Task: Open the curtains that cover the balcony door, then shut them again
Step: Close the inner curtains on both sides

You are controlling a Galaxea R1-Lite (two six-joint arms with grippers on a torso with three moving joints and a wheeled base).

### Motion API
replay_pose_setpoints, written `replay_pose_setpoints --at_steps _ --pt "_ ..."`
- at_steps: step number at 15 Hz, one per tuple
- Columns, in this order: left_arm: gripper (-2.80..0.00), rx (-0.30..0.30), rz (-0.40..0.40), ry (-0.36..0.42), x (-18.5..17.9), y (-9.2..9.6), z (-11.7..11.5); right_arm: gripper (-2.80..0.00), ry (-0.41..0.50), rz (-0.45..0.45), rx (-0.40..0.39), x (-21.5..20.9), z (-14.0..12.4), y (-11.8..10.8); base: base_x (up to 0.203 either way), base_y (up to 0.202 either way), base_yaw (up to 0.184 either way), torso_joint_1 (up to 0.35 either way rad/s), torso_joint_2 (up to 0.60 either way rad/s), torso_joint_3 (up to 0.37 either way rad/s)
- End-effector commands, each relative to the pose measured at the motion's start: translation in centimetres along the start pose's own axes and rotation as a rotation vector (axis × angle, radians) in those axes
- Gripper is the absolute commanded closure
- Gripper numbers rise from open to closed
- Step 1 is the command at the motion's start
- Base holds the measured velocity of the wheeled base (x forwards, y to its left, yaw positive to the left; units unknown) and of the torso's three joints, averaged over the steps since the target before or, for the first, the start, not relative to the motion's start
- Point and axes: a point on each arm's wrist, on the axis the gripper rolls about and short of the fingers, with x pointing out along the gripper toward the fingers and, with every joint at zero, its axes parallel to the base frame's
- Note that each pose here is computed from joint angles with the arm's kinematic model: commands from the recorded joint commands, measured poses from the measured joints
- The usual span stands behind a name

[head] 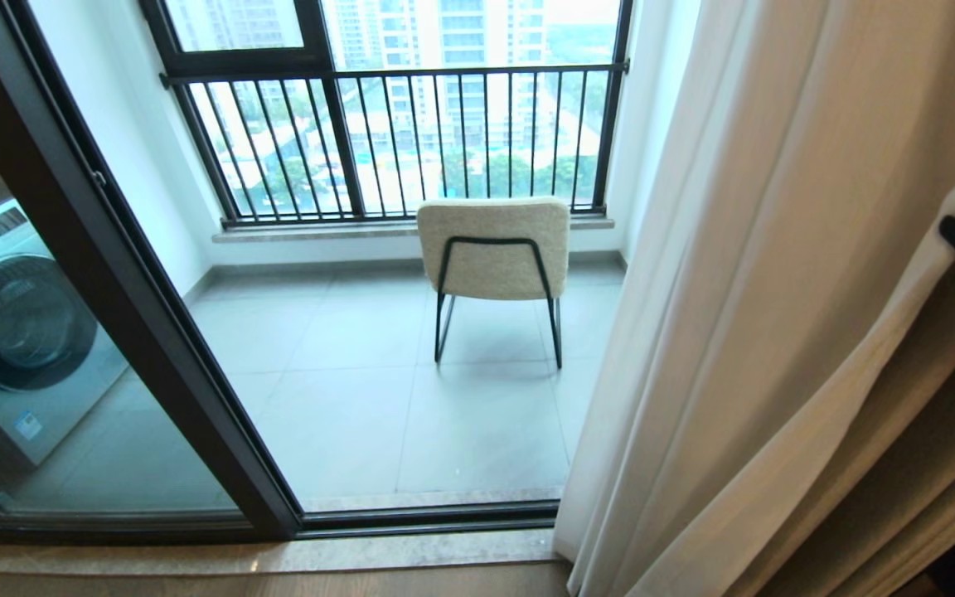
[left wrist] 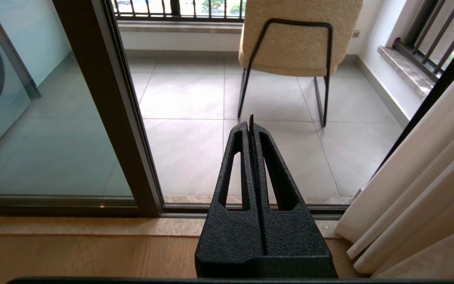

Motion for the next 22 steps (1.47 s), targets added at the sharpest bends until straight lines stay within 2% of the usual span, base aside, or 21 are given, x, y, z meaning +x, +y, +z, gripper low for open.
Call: replay_pose_setpoints --at_steps 1,2,3,13,22 --pt "0.0 -0.001 0.001 -0.001 0.0 0.0 0.0 0.0 -0.015 -0.001 -0.002 -0.4 0.2 0.0 0.0 0.0 0.0 0.0 0.0 0.0" --pt "0.0 -0.001 0.002 -0.001 0.0 0.0 0.0 0.0 -0.014 -0.001 -0.002 -0.4 0.2 0.0 0.0 0.0 0.0 0.0 0.0 0.0" --pt "0.0 -0.001 0.002 -0.001 0.0 0.0 0.0 -2.8 -0.012 -0.001 -0.003 -0.3 0.2 0.0 0.0 0.0 0.0 0.0 0.0 0.0" --pt "0.0 -0.001 0.001 -0.001 0.0 0.0 0.0 -2.8 -0.019 -0.001 0.0 -0.1 0.3 0.0 0.0 0.0 0.0 0.0 0.0 0.0" --pt "0.0 -0.001 0.001 -0.001 0.0 0.0 0.0 -2.8 -0.034 -0.051 -0.006 4.2 1.3 -1.6 0.0 0.0 0.0 0.0 0.0 0.0"
